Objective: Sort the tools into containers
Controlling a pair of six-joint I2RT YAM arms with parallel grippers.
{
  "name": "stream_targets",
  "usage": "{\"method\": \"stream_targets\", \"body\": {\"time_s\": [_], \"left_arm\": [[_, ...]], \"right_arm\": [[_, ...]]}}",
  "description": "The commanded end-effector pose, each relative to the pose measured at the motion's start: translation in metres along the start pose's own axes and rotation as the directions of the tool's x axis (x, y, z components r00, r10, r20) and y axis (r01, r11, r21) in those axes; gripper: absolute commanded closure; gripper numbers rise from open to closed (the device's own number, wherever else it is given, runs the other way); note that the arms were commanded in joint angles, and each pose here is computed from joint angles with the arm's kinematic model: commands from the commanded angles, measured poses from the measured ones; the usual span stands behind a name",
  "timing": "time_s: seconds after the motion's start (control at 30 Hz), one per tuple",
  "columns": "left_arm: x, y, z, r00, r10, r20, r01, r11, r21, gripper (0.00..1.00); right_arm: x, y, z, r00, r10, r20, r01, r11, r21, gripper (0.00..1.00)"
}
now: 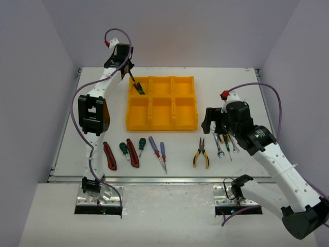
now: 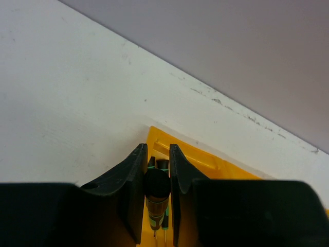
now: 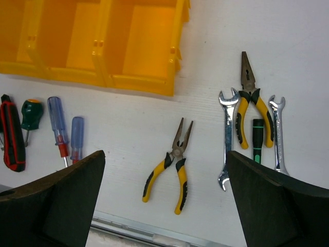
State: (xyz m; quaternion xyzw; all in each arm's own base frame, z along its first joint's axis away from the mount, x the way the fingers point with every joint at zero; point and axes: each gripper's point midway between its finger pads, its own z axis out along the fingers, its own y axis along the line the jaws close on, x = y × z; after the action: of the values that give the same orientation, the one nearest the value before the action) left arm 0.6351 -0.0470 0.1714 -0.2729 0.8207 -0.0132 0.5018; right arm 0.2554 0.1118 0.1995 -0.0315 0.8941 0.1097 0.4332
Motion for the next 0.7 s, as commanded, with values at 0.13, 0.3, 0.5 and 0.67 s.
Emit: {"method": "stream_targets", "body": {"time_s": [0.13,0.3,0.5,0.67], "left_arm": [[0.019,-0.029,-0.021,0.992,-0.098,-0.077,0.106,0.989,0.106,1.0],[0.049,-0.034,-0.026,0.979,-0.105,-0.175,0.124,0.987,0.103,0.77],[0.008,-0.067,-0.07,0.981,-0.109,-0.159,0.145,0.961,0.235,0.28],[-0.083,-0.087,-0.167,0.989,-0.147,-0.024,0.145,0.91,0.388,0.13]], "right_arm": [[0.009,-0.04,0.019,0.997,0.038,-0.067,-0.025,0.982,0.185,0.01],[0.022,-0.053,0.031,0.988,0.075,-0.133,-0.044,0.975,0.218,0.01],[0.02,-0.064,0.033,0.985,0.085,-0.153,-0.045,0.968,0.248,0.01],[0.038,-0.071,0.043,0.969,0.067,-0.238,-0.006,0.969,0.247,0.01]]}}
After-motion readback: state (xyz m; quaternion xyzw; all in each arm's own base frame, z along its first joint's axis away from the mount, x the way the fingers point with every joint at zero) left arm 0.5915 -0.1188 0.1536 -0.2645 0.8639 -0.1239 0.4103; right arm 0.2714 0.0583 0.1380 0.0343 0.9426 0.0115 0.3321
